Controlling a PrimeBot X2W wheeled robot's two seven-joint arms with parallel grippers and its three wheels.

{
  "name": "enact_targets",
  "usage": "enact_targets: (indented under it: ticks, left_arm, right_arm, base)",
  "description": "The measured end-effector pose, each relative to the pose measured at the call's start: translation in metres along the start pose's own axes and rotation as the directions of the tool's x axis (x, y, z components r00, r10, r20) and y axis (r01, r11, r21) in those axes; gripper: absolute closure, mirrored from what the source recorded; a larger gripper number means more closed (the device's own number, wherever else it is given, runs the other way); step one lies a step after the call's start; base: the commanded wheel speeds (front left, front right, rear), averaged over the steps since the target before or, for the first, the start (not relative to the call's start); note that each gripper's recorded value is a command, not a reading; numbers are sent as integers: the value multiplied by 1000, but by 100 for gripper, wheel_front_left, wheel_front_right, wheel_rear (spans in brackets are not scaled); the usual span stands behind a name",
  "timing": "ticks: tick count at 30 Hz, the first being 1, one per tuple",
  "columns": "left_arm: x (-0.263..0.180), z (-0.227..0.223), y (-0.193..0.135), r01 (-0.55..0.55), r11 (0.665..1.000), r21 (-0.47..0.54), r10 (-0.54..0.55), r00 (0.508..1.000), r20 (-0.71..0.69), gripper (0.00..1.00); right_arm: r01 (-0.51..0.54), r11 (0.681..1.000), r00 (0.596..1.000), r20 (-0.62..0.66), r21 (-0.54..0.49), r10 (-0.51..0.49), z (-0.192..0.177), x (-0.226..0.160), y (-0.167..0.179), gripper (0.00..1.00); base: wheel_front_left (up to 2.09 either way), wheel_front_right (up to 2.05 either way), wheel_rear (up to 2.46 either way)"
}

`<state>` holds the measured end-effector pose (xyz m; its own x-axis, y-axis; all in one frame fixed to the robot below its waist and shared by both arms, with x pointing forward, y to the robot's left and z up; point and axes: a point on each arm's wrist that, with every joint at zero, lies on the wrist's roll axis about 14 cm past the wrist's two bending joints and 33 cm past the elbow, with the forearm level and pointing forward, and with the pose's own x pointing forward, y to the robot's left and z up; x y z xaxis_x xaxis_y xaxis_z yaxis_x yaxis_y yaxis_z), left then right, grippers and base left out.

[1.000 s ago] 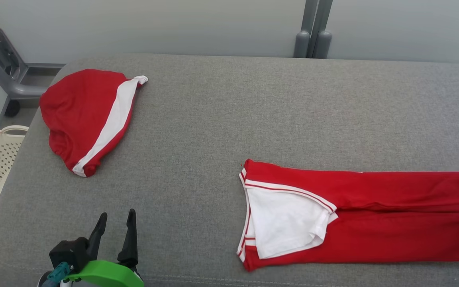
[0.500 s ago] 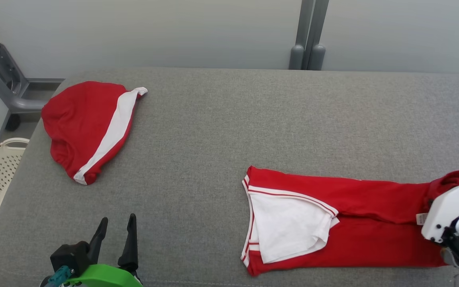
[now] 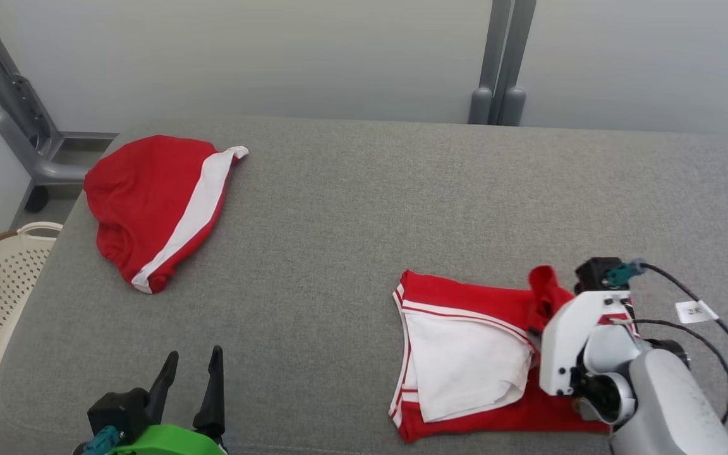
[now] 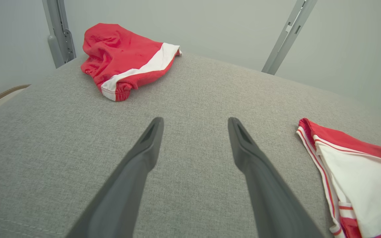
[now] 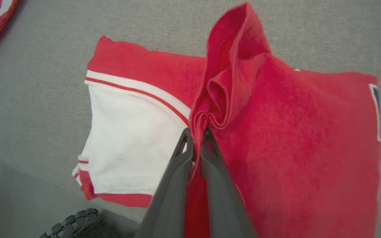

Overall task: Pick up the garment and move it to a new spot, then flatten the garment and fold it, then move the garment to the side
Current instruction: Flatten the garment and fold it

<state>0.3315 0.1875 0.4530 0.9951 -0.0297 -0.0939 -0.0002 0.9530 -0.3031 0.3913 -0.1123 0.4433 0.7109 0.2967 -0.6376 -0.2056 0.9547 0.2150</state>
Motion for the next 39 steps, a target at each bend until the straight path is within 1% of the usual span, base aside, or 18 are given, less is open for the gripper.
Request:
enact_targets:
  ticks: [3, 7, 15, 24, 32, 33, 34, 39]
  left_arm:
    - [-4, 1, 2, -6, 1000, 1, 6, 1000, 4, 0]
    - [-8, 2, 4, -12, 1000, 3, 12, 1000, 11, 0]
    - [-16, 3, 10, -27, 1000, 3, 27, 999, 17, 0]
    - [-23, 0, 16, -48, 999, 1, 48, 999, 13, 0]
    - [-27, -6, 21, -70, 998, -3, 70, 998, -8, 0]
    - [-27, -7, 22, -74, 997, -5, 74, 997, -11, 0]
    - [-27, -7, 22, -75, 997, -5, 75, 997, -12, 0]
    - [-24, -6, 22, -74, 997, -9, 74, 997, -11, 0]
  right_arm:
    - [-82, 996, 996, -20, -43, 81, -1, 7, 31, 100]
    - [-151, 985, 988, -35, -82, 148, -1, 14, 57, 100]
    - [-243, 961, 969, -67, -129, 236, -4, 24, 94, 100]
    - [-308, 941, 951, -84, -139, 299, -5, 37, 119, 100]
    - [-333, 931, 940, -134, -152, 314, -14, 49, 130, 100]
    - [-339, 927, 938, -137, -160, 319, -15, 51, 133, 76]
    - [-342, 927, 937, -127, -156, 325, -13, 52, 134, 0]
    - [-367, 919, 930, -85, -146, 358, 0, 50, 143, 0]
  base:
    - [0, 0, 0]
    - [0, 0, 0]
    - [0, 0, 0]
    - [0, 0, 0]
    - [0, 0, 0]
    - [0, 0, 0]
    - [0, 0, 0]
    - [0, 0, 0]
